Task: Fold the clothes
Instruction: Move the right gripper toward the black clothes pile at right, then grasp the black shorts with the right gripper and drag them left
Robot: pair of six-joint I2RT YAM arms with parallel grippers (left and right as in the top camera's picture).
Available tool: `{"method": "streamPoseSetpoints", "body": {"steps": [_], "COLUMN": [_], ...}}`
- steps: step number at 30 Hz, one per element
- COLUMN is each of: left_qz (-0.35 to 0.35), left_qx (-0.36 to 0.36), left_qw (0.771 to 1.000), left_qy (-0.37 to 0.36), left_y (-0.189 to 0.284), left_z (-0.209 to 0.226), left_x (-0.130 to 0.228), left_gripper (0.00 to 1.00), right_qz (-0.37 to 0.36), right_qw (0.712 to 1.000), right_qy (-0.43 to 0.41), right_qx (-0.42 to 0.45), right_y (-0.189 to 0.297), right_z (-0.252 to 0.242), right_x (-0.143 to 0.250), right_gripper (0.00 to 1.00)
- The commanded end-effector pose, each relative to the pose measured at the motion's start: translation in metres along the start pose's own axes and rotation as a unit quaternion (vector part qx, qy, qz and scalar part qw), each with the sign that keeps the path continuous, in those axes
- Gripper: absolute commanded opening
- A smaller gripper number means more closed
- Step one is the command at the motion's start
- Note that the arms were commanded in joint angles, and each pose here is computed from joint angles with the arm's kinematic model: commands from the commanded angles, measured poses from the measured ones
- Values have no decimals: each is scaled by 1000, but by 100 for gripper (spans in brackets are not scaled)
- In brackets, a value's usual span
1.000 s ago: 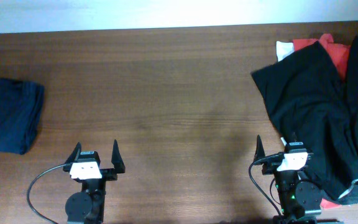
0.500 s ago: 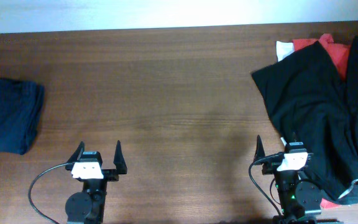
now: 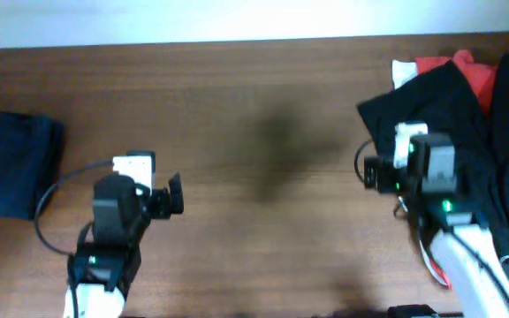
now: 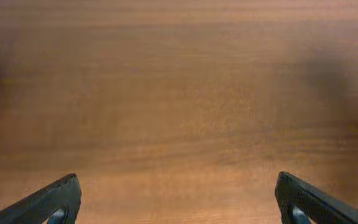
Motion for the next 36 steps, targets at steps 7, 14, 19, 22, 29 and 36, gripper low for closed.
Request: {"method": "streamPoseSetpoints", "body": {"steps": [7,14,19,22,29,36], "left_qz": [74,75,75,74,74,74], "left_qx": [46,46,46,46,46,46], "left_qw": [996,996,996,996,996,996], "left_qy": [-3,-2,-2,-2,-2,-3], "left_y": [-23,-23,-23,-23,-23,-23], "left_z": [-7,-7,-7,-7,-7,-7], "left_x": [-38,-38,-38,-38,-38,-38], "left_gripper": [99,99,99,99,99,99], "right_qz": [123,204,220,212,49,-102], "right_qw": [992,970,965,964,992,943], "right_qy": [14,30,25,6,-64,37], "right_qx": [17,133,144,158,96,-316], "right_y": [-105,-196,-205,-184,-26,62], "right_z": [8,0,-1,-15,-49,110], "right_x": [-78,-25,-14,-43,-216,-270], "right_gripper": [93,65,4,4,4,4]}}
Point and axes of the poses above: each gripper's point midway between its finger pads, its own y axis back along the fingers, its own z axis along the line the jaws close on, x = y × z, the point moved 9 cm from there along y, back along the fingers, and after that the axes turned 3 degrees about -y, right-handed, at the moved point
